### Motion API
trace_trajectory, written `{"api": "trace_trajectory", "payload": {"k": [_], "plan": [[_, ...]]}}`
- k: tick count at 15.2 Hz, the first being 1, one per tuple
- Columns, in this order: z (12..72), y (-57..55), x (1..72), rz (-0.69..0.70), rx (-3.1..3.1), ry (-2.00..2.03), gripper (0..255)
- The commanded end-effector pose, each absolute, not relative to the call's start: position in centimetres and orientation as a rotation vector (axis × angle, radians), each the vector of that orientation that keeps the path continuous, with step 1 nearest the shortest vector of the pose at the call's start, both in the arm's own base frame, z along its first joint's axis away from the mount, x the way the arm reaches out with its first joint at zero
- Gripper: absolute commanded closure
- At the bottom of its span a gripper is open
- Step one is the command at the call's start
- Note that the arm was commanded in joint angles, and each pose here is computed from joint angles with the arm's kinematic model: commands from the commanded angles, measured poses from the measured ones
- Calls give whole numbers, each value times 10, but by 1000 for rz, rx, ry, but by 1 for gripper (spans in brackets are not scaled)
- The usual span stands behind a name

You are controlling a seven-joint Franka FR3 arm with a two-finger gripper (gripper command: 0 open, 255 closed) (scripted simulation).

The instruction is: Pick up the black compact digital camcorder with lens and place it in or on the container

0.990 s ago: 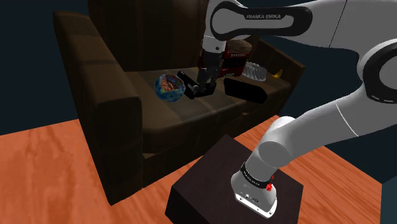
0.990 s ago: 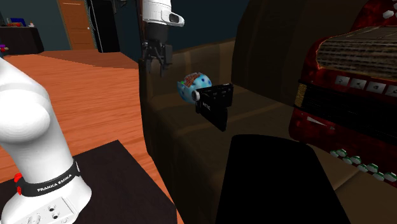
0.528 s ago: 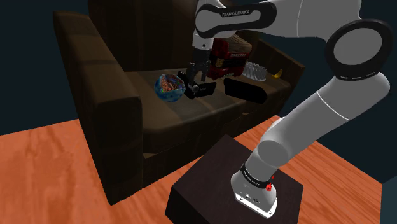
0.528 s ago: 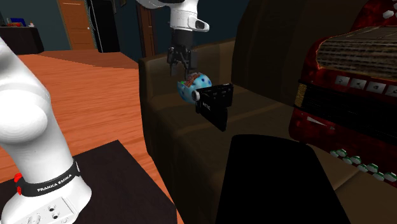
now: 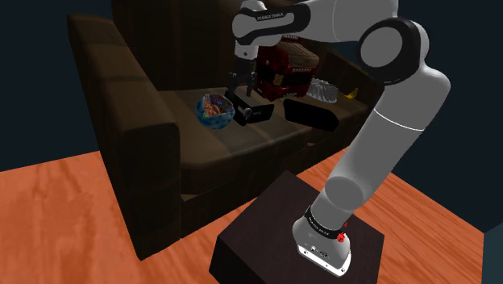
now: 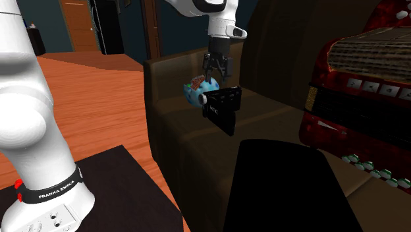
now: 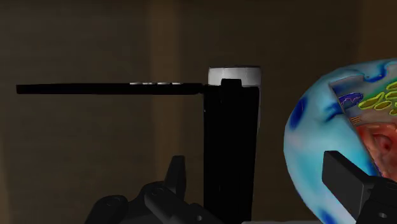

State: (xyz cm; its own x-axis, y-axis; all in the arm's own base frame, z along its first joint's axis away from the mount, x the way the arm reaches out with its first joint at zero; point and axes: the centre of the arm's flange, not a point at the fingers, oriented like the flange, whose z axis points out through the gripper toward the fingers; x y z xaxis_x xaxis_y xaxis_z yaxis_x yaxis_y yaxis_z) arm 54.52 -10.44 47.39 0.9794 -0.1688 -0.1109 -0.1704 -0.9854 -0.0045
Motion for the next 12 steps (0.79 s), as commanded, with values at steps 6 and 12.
{"api": "trace_trajectory", "payload": {"k": [6,12], "plan": [[446,-120,564,164,-3107,317,0],[427,-120,562,164,-3107,317,0]]}}
